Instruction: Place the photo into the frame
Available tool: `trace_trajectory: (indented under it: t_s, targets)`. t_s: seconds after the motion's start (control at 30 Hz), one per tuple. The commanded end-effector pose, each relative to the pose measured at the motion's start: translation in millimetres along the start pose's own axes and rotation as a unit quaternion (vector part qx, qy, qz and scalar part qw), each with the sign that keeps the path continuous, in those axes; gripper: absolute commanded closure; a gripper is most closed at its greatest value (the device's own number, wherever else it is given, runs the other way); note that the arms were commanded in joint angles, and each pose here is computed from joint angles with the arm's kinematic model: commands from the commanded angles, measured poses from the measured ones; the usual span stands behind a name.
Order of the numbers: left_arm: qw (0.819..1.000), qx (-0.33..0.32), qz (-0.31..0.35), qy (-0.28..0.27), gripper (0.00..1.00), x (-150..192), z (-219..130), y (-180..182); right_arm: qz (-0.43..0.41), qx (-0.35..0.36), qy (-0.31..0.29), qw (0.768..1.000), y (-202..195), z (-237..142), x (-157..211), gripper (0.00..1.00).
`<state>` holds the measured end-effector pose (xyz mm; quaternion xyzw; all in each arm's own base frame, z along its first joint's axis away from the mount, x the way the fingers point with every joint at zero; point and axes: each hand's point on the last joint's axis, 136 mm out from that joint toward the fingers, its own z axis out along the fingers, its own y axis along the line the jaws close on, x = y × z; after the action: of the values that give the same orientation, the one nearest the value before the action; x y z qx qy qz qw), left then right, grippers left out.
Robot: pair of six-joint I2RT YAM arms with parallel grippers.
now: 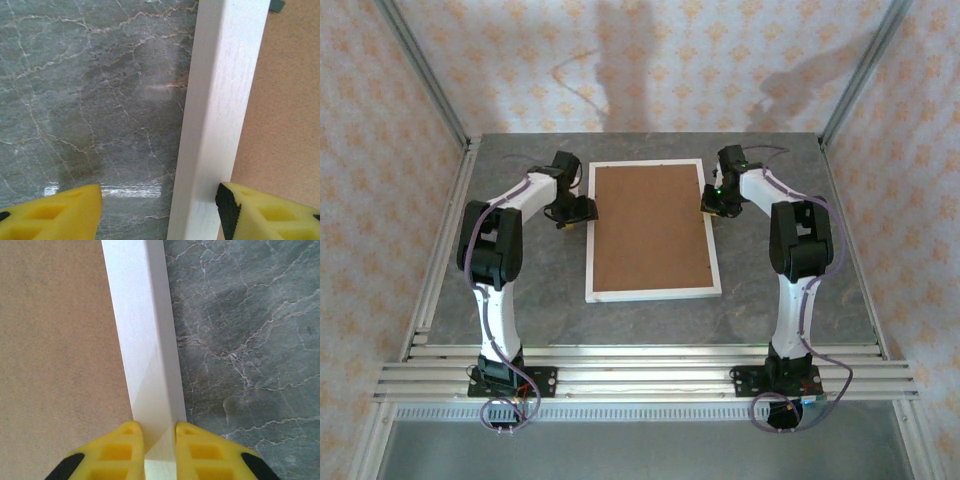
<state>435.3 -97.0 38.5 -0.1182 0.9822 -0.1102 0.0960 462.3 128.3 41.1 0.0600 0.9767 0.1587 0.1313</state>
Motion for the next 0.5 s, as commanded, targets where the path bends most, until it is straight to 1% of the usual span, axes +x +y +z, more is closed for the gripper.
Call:
trace_trajectory:
  t_s: [0.0,0.13,0.27,0.33,0.47]
  targets:
    - [0.999,-0.016,0.002,0.046,0.36,27,22,3,0.010,0.029,0.035,0.999,-14,21,22,0.84]
    - [0.998,-0.020,0.006,0.064,0.36,41,38,0,0.014,0.026,0.036,0.999,-13,23,23,0.84]
    - [0.997,-0.011,0.000,0.081,0.37,44,58,-4,0.014,0.021,0.040,0.999,-9,27,26,0.84]
    - [0.996,-0.017,0.007,0.092,0.37,46,64,-7,0.012,0.021,0.043,0.999,-7,30,28,0.85]
    - [0.990,-0.037,0.023,0.136,0.38,61,77,-13,0.015,0.019,0.045,0.999,-5,34,31,0.85]
